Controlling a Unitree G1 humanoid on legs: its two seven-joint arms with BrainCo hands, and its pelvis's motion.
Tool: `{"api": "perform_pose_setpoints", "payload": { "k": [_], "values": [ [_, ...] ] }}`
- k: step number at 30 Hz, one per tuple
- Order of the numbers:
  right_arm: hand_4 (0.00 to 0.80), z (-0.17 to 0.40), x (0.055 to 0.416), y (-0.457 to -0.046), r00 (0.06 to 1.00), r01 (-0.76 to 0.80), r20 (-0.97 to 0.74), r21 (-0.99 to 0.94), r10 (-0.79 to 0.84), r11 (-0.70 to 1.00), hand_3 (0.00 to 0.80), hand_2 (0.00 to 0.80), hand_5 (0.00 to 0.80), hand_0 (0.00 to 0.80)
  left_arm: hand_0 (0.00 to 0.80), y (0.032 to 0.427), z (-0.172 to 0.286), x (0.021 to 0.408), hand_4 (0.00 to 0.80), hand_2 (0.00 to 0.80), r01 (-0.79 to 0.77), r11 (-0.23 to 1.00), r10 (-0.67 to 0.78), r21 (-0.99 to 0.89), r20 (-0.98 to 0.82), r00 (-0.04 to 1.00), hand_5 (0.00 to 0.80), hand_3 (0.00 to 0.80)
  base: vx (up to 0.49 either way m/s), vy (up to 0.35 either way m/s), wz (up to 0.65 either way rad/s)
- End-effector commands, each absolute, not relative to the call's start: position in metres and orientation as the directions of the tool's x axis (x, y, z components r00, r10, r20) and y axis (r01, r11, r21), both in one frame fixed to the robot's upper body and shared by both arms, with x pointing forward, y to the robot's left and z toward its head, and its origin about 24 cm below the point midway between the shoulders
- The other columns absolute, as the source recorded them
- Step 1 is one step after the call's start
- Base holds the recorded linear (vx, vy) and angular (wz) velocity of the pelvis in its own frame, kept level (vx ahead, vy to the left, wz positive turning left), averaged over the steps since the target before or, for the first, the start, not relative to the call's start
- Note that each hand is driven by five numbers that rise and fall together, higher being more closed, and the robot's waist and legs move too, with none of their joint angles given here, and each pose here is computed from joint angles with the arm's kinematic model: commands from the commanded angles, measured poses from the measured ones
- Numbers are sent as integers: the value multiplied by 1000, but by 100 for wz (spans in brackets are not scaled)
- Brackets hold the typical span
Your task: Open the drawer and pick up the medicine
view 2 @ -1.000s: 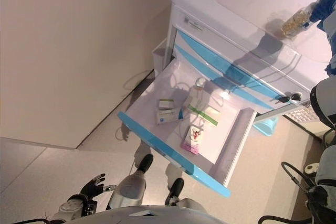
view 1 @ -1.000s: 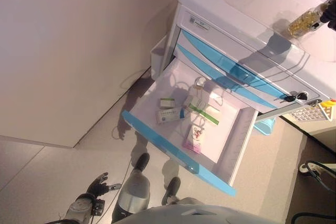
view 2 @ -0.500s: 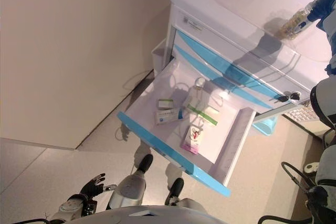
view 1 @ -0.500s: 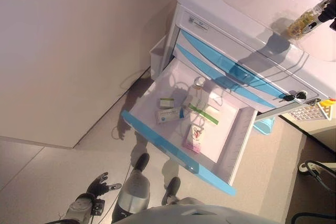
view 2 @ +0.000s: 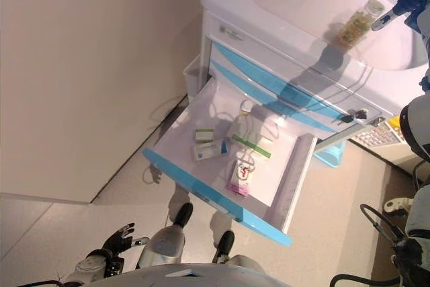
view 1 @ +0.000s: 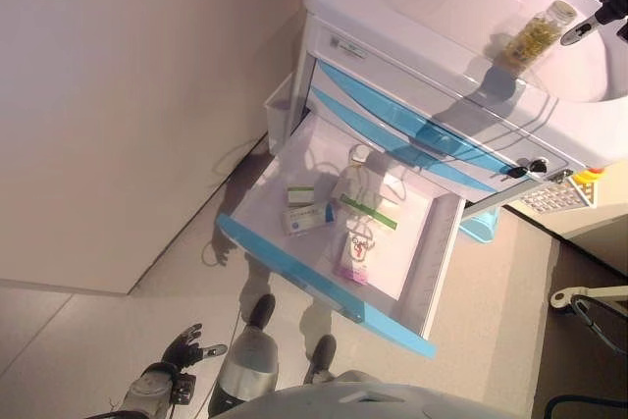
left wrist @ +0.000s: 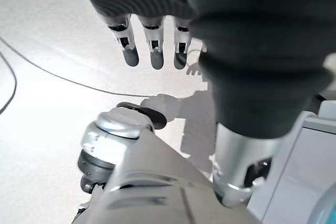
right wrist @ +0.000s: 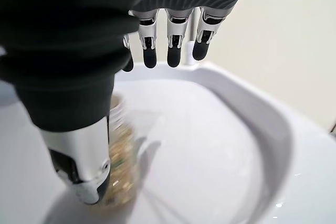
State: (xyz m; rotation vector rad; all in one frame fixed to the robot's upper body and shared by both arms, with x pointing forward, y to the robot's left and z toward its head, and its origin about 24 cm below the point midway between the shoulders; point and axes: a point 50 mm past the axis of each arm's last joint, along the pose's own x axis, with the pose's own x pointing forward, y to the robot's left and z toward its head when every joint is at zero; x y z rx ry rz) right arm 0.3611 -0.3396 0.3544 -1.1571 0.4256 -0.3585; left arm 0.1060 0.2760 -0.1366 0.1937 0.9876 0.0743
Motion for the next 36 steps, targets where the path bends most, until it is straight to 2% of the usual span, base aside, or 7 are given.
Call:
{"api": "perform_pose_setpoints", "payload": {
  "k": [1,6,10,16,25,32,36],
  "values": [
    [0,411,325,-362,803,265,65,-929,-592,257,0,0,0,0,0,285,-139,85,0,0,56,974,165,220,-855,492,0,0,-7,-13,-17],
    [0,408,315,-378,787,315,66,-898,-614,308,0,0,0,0,0,281,-142,84,0,0,91,973,148,214,-872,466,0,0,-5,-35,-21],
    [0,397,319,-379,844,321,57,-851,-534,416,0,0,0,0,0,277,-144,82,0,0,174,962,115,208,-894,434,0,0,-17,-52,-17],
    [0,368,345,-347,939,343,192,-605,-286,719,0,0,0,0,0,273,-147,78,0,0,276,941,79,197,-920,385,0,0,-35,-68,-34],
    [0,281,316,-285,867,176,497,-281,-14,943,0,0,0,0,0,250,-150,98,0,0,293,947,-7,133,-903,430,0,0,-16,-38,-38],
    [0,181,285,-269,924,116,382,-211,-27,971,0,0,0,0,0,226,-149,111,0,0,271,958,-64,88,-860,507,0,0,15,-13,-31],
    [0,112,273,-263,980,58,194,-117,-34,991,0,0,0,0,0,216,-148,116,0,0,258,963,-75,80,-839,538,0,0,36,-3,-13]
  ]
}}
